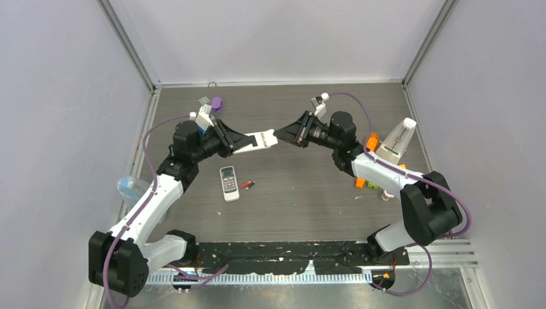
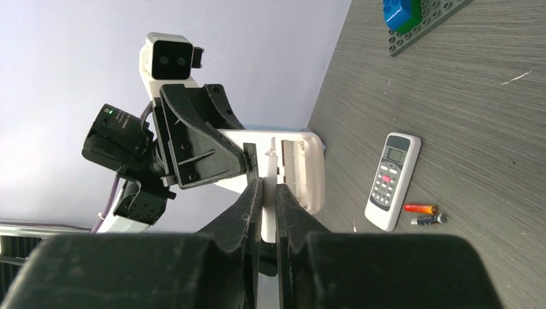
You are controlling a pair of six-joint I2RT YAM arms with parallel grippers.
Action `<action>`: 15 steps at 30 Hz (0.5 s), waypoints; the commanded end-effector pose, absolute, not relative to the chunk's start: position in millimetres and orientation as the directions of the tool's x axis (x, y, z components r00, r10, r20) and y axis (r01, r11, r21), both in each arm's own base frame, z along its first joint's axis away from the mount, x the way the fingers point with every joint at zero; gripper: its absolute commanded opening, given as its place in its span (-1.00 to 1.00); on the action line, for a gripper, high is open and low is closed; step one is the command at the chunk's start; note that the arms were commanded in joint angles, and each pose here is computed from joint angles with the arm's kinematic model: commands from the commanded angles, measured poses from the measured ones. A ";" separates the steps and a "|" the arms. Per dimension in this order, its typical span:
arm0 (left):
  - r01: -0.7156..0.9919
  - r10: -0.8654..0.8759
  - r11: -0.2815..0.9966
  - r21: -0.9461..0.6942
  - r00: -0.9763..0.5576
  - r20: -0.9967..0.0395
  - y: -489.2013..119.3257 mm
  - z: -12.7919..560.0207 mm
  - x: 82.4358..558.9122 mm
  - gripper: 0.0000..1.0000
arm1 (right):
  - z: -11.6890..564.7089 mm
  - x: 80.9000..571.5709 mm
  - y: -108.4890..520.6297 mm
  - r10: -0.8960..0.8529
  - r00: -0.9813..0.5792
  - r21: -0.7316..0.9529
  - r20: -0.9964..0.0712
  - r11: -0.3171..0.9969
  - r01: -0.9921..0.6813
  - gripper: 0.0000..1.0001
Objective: Load the batteries into the remote control
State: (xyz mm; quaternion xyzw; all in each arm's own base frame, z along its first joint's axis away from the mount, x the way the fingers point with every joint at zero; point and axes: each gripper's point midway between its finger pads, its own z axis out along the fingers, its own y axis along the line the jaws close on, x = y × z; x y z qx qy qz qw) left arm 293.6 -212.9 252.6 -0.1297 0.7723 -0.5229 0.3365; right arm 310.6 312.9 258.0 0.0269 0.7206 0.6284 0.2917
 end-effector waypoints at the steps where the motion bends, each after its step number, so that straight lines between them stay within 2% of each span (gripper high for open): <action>1: 0.208 -0.506 0.533 -0.820 -0.698 -0.506 -204.7 251.2 303.9 -1.00 | 273.2 313.6 312.6 0.399 -0.801 0.895 -0.446 0.177 -0.410 -0.89; 5: 0.181 -0.488 0.577 -0.796 -0.706 -0.514 -201.8 230.0 310.2 -1.00 | 267.1 319.6 313.5 0.397 -0.806 0.899 -0.439 0.187 -0.397 -0.90; 11: 0.183 -0.426 0.703 -0.687 -0.665 -0.613 -183.0 206.9 315.5 -1.00 | 173.0 338.9 284.6 0.346 -0.797 0.812 -0.494 0.510 -0.282 -0.90; 15: 0.228 -0.341 0.753 -0.618 -0.668 -0.661 -178.1 199.5 312.1 -1.00 | 109.5 336.4 271.0 0.291 -0.838 0.747 -0.462 0.636 -0.192 -0.90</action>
